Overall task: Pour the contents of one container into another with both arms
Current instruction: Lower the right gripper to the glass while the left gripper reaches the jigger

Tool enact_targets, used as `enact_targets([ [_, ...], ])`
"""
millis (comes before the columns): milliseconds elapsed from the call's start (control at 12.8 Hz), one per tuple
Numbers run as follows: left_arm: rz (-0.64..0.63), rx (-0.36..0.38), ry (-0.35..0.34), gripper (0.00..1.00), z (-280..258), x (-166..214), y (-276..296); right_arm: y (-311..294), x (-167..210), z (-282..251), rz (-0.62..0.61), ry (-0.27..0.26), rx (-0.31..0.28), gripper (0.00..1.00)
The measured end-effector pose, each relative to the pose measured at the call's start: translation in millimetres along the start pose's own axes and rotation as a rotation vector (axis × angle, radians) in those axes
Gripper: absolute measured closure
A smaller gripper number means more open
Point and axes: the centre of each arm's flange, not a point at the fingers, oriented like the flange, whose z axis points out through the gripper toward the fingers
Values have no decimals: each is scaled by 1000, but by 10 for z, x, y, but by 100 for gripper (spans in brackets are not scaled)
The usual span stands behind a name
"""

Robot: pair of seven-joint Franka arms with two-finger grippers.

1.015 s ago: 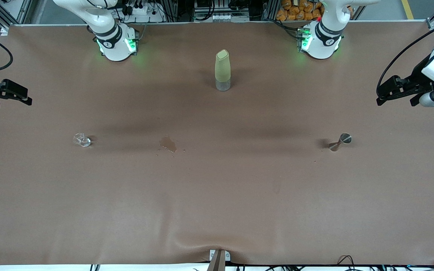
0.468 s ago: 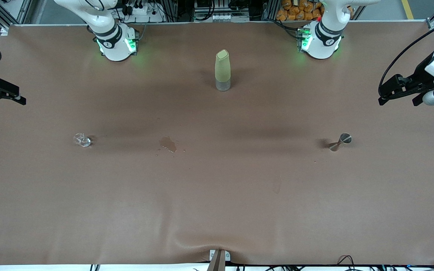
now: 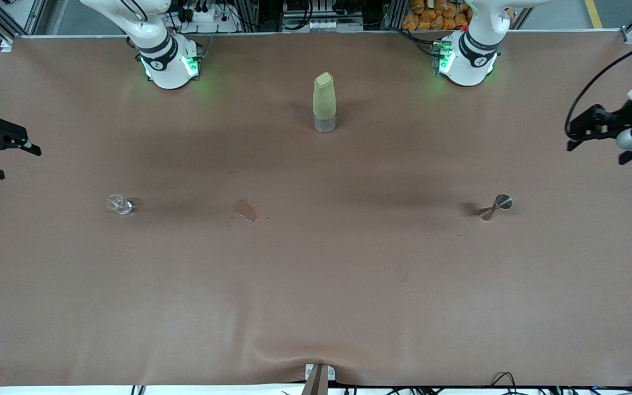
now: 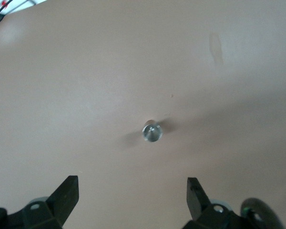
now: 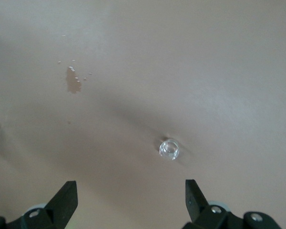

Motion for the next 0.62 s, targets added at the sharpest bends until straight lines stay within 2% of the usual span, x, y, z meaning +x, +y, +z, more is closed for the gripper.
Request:
enact_targets([
  [78,36,-37,7,0,64,-31,-122,133,-74,48,-62,37,40,0],
  [312,135,-197,47,0,457,-137,-560,724,-462,395,-257,204,176,0],
  [468,232,-268,55,0,842,-240,-906,1060,-665,713,-339,261,224,0],
  [624,300,-366,102,0,1260,-316,-1198,1258,-746,1018,-416,343,274,0],
])
